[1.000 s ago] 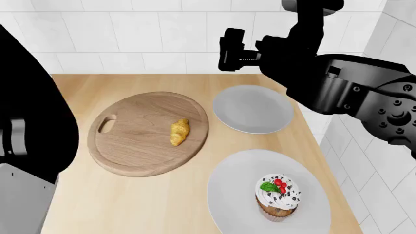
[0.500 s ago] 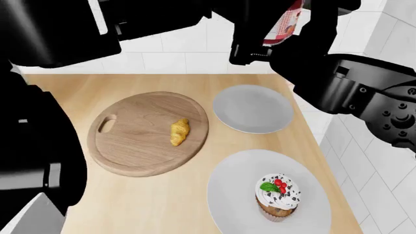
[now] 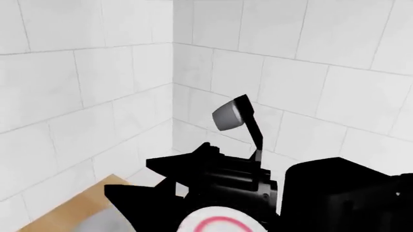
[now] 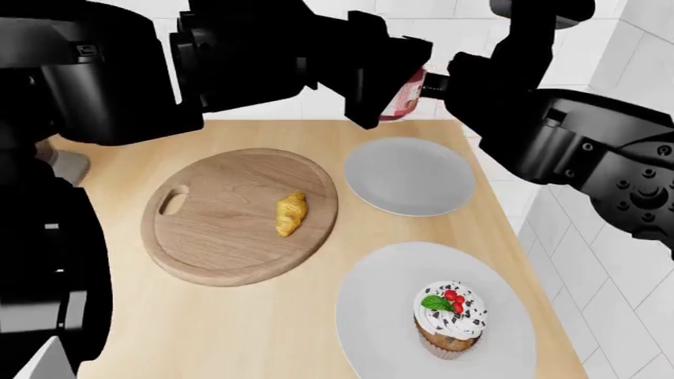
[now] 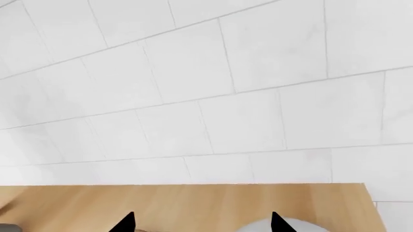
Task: From the different types of pastries on the counter, select a croissant and place it on the cutting board. Then retrieve a jar of jam from the cabinet and place it alongside the croissant on the cutting board.
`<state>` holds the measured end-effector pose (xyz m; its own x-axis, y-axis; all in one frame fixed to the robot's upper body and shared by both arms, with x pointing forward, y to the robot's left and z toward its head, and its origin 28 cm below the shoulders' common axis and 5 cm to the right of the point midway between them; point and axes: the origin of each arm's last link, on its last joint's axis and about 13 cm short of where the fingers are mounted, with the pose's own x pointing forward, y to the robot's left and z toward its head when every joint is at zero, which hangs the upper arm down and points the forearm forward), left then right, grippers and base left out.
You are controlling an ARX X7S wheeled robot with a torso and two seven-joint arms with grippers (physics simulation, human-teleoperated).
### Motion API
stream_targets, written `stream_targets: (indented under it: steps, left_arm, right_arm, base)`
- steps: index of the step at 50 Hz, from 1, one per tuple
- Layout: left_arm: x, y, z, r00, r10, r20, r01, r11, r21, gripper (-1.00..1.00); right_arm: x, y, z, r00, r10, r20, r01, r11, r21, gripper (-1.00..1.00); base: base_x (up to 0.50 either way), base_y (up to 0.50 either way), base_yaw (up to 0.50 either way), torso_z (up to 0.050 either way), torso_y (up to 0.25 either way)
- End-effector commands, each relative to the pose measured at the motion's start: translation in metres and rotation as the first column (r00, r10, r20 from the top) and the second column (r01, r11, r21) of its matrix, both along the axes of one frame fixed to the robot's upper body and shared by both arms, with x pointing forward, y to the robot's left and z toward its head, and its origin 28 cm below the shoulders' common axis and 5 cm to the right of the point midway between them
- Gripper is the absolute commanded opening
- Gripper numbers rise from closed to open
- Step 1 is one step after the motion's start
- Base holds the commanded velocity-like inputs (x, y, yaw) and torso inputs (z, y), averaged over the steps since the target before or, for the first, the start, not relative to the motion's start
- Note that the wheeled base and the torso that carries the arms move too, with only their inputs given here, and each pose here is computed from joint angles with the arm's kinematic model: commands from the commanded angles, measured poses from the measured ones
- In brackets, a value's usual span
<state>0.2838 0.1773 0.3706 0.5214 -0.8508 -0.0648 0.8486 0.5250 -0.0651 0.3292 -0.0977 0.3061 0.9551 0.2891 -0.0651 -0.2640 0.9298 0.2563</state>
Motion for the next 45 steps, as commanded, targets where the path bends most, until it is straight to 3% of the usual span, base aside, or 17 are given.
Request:
stream_targets:
  steps: [1,24,45]
  left_arm:
    - [0.011,0.013,-0.011,0.997,0.068,-0.022,-0.068,0.998,0.006,-1.0]
    - [0.028,0.034,-0.039,0.98,0.19,-0.063,-0.186,0.981,0.061,-1.0]
    - [0.032,0.06,-0.07,0.94,0.341,-0.01,-0.338,0.934,0.113,-1.0]
  right_arm:
    - [0.004,-0.004,0.0,0.998,-0.062,-0.001,0.062,0.998,-0.001,1.0]
    - [0.005,-0.006,0.005,0.994,-0.106,0.024,0.106,0.994,0.015,1.0]
    - [0.006,-0.006,0.003,0.994,-0.108,0.025,0.107,0.994,0.025,1.0]
  base:
    - [0.0,0.0,0.0,0.0,0.0]
    - [0.0,0.0,0.0,0.0,0.001]
    - [0.0,0.0,0.0,0.0,0.0]
